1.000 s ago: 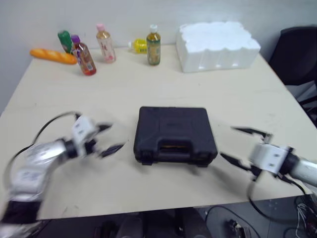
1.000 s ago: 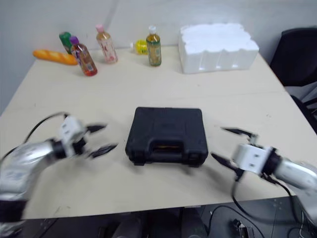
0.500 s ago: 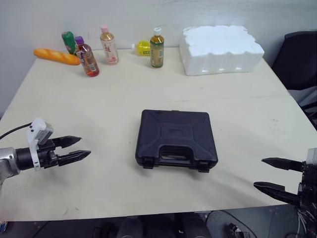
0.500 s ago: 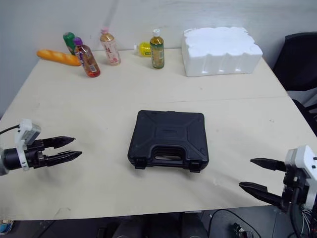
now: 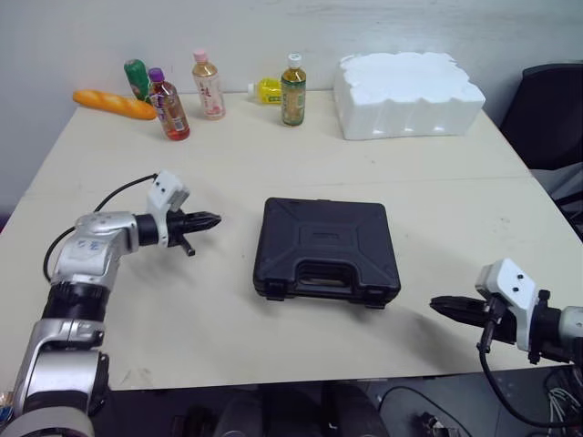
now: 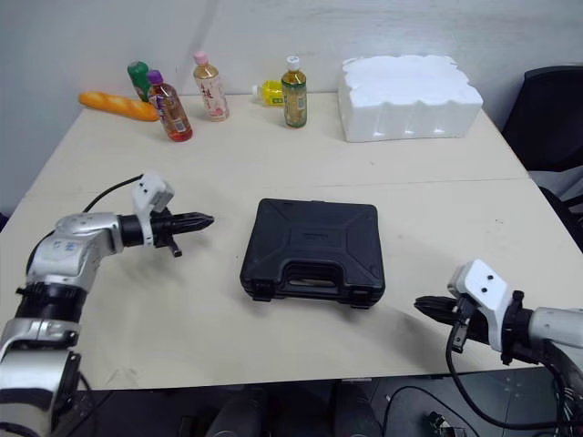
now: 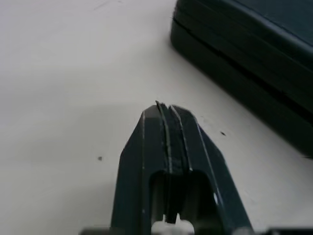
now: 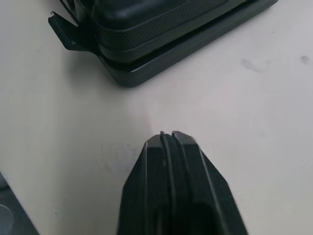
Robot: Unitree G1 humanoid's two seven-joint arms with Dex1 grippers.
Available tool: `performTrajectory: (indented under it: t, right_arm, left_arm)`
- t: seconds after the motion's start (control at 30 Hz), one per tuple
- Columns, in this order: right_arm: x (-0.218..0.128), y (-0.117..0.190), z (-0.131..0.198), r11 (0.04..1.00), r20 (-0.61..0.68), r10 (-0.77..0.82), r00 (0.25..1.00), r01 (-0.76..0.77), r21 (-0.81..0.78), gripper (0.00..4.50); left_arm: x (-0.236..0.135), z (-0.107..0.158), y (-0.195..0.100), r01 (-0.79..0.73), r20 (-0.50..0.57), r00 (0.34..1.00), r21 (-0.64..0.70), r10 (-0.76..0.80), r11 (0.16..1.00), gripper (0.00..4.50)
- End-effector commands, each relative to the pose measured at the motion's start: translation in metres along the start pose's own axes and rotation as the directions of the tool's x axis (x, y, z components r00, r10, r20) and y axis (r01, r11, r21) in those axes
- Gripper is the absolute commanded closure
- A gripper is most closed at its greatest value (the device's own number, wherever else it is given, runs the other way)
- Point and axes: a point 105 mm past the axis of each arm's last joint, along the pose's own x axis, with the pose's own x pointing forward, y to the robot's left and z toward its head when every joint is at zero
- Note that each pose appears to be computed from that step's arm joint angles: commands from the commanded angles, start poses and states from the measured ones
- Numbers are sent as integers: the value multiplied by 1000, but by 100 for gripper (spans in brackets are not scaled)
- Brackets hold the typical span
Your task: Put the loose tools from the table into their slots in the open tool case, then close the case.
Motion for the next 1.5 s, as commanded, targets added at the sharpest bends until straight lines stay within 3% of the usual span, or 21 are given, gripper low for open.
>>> performTrajectory:
  t: [0.03, 0.37, 0.7, 0.83, 1.0, 1.2, 1.4, 1.5]
  right_arm:
    - [9, 12, 11, 997, 10, 64, 998, -64, -51, 449]
    - [26, 14, 24, 991, 18, 103, 995, -101, -84, 449]
    - [35, 18, 27, 980, 5, 159, 987, -157, -120, 449]
    - [37, 21, 30, 974, 11, 185, 983, -182, -132, 449]
    - [34, 4, 29, 983, -3, 110, 994, -109, -149, 449]
    - [19, -7, 21, 984, -55, 85, 995, -92, -152, 449]
    - [11, -12, 11, 987, -102, 64, 993, -78, -138, 449]
    - [7, -14, -3, 987, -174, 57, 983, -81, -136, 449]
  left_arm:
    - [18, 16, 8, -14, 6, 1000, 47, 14, 999, 450]
    - [78, 39, 8, -36, 6, 999, 91, 36, 995, 450]
    - [113, 53, -10, -23, -5, 1000, 143, 24, 990, 450]
    - [112, 50, -15, 24, -23, 1000, 164, -21, 986, 450]
    - [104, 40, -30, 207, -72, 978, 204, -197, 957, 450]
    - [79, 23, -46, 451, -169, 891, 226, -422, 863, 450]
    - [71, 25, -41, 440, -165, 897, 246, -410, 864, 450]
    - [78, 37, -24, 285, -103, 958, 234, -267, 930, 450]
